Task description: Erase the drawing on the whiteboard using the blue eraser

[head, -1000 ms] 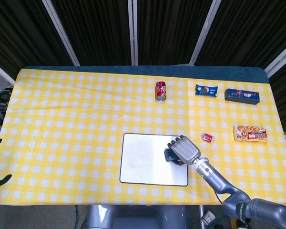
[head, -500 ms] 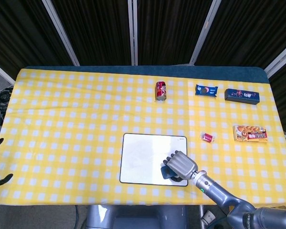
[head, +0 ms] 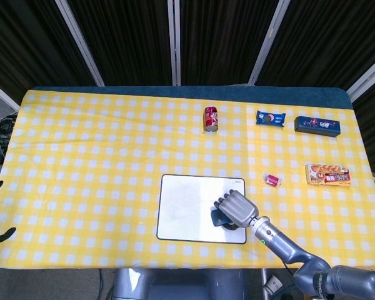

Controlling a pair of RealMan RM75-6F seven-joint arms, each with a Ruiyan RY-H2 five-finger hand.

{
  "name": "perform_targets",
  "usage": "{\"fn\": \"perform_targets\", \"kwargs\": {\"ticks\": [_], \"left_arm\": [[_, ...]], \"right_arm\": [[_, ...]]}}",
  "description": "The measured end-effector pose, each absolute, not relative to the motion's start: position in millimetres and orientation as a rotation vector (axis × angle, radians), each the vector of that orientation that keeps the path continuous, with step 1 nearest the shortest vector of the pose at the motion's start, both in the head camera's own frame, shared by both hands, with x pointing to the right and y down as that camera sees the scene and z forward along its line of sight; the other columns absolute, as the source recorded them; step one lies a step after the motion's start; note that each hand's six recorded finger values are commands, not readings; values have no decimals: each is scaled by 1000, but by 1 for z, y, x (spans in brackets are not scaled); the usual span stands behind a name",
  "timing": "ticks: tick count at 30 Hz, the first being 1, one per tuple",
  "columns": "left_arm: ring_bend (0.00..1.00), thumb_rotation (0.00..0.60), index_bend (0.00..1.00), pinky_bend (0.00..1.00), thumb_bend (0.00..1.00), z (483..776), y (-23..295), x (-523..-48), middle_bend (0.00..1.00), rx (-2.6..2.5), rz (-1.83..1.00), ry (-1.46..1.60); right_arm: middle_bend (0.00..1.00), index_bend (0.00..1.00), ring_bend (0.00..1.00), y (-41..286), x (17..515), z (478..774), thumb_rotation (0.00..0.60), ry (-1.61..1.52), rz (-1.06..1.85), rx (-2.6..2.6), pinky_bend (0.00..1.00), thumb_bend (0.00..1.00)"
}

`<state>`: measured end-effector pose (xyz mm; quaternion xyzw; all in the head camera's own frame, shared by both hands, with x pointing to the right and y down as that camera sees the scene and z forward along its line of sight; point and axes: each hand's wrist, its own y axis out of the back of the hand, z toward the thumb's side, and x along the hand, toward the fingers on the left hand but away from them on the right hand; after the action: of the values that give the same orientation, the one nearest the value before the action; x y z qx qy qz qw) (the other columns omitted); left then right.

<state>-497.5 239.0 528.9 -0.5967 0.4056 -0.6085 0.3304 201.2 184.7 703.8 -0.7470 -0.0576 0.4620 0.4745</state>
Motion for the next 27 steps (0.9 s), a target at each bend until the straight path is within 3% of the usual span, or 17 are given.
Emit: {"fn": "perform_targets", "kwargs": {"ticks": [11,27], "left_arm": [[0,600,0,0,0,531,238,-501,0,-1554,-1609,1067],[0,600,0,0,0,530,239,-499,0,-1559,-1598,1063]], "right_arm": [[570,540,479,139,211,721,600,-292,1241,-1776,473,394],[573,543,481,202,185,711,600,-93,1157,-1945,473,397]]}}
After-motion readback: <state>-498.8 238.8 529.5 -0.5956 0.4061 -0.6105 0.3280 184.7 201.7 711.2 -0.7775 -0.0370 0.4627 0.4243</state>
